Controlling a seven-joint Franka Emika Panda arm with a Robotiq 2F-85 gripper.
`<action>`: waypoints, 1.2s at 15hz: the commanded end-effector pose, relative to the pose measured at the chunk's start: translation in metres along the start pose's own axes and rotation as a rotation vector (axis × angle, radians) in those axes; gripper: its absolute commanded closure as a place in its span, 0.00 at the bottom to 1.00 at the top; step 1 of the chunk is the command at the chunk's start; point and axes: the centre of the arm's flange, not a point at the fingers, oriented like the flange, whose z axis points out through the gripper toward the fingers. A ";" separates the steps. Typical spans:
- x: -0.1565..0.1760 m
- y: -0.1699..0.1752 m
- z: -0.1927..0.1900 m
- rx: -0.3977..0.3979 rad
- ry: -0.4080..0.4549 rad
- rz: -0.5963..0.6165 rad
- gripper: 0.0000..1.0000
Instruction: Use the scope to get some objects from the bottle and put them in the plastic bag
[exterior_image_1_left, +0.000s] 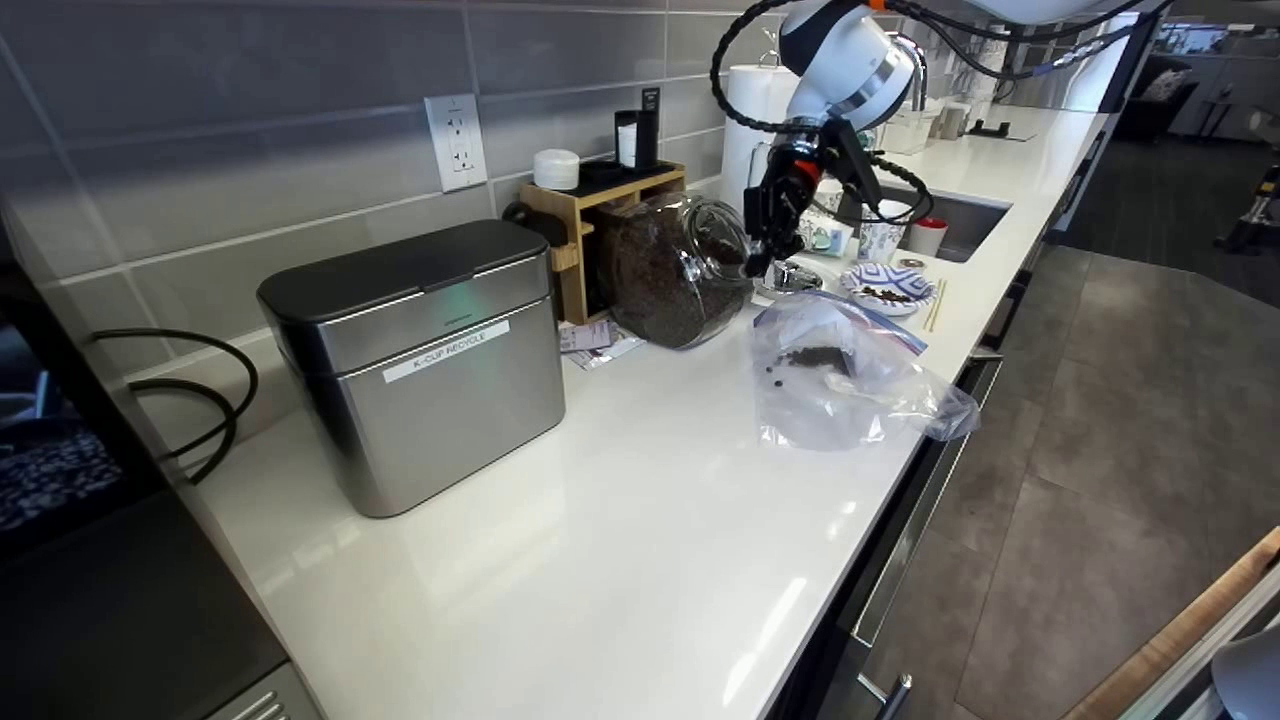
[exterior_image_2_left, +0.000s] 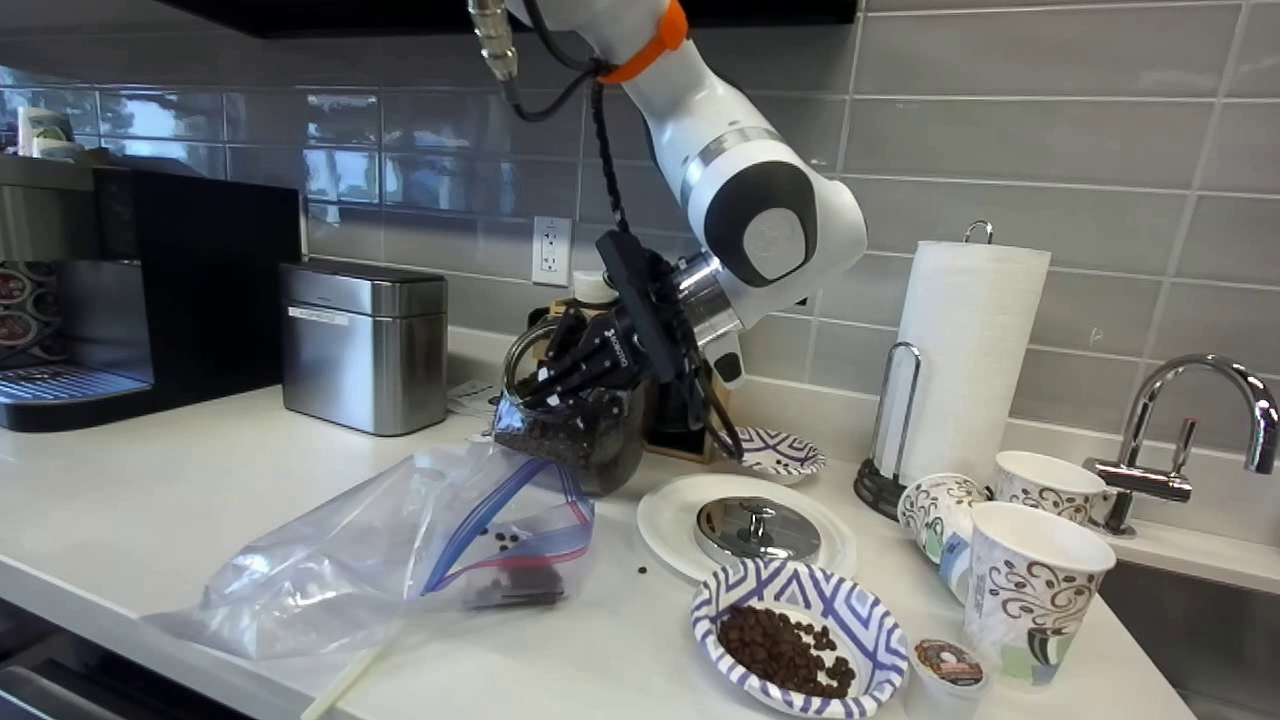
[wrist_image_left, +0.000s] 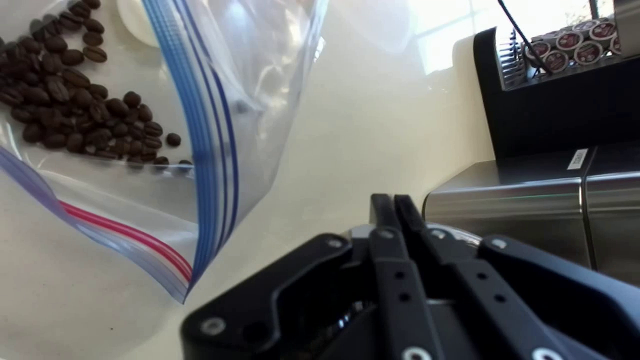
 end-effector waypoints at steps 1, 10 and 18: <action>0.006 -0.001 -0.002 -0.032 -0.020 0.024 1.00; -0.004 -0.021 -0.019 -0.190 -0.041 -0.030 0.99; 0.012 -0.048 -0.014 -0.376 -0.104 -0.112 0.99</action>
